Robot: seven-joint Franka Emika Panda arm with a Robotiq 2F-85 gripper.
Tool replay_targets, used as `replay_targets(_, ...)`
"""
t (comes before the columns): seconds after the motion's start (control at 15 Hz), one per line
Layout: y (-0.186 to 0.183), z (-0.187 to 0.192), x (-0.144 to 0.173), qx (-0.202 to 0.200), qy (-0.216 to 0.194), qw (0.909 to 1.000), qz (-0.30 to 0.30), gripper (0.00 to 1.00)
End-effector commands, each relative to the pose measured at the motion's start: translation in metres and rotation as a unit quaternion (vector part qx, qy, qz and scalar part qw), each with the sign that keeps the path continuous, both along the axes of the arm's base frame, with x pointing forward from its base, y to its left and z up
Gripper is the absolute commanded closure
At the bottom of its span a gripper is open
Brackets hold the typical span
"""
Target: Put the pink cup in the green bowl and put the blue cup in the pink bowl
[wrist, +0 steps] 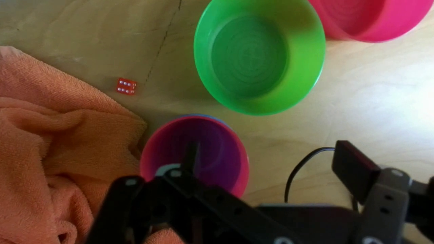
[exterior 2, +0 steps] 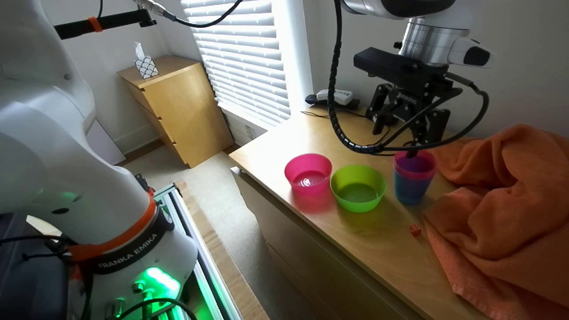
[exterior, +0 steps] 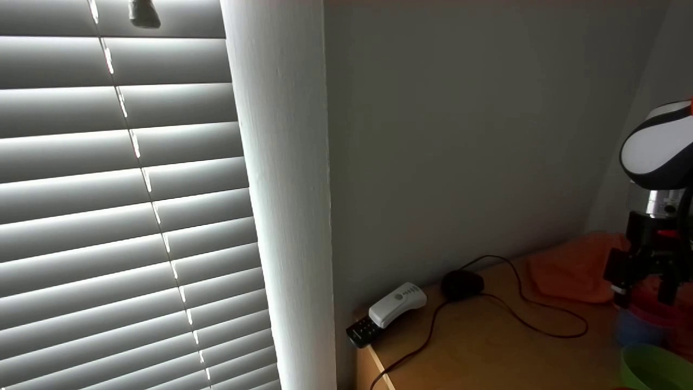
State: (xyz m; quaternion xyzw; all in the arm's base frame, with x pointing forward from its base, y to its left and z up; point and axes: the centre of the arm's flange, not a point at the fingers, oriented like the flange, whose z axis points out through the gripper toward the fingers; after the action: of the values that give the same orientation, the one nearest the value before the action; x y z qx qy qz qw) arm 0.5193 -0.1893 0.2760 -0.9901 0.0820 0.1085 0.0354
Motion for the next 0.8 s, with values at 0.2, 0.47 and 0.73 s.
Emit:
replay_targets(0.2,-0.015,-0.009,0.005,0.004,-0.007,0.9999,0.007,0.51)
replay_targets(0.47,-0.021,-0.011,0.006,0.002,-0.007,0.9999,0.012,0.80)
replay_targets(0.73,-0.023,-0.011,0.006,0.002,-0.010,0.9999,0.012,0.50)
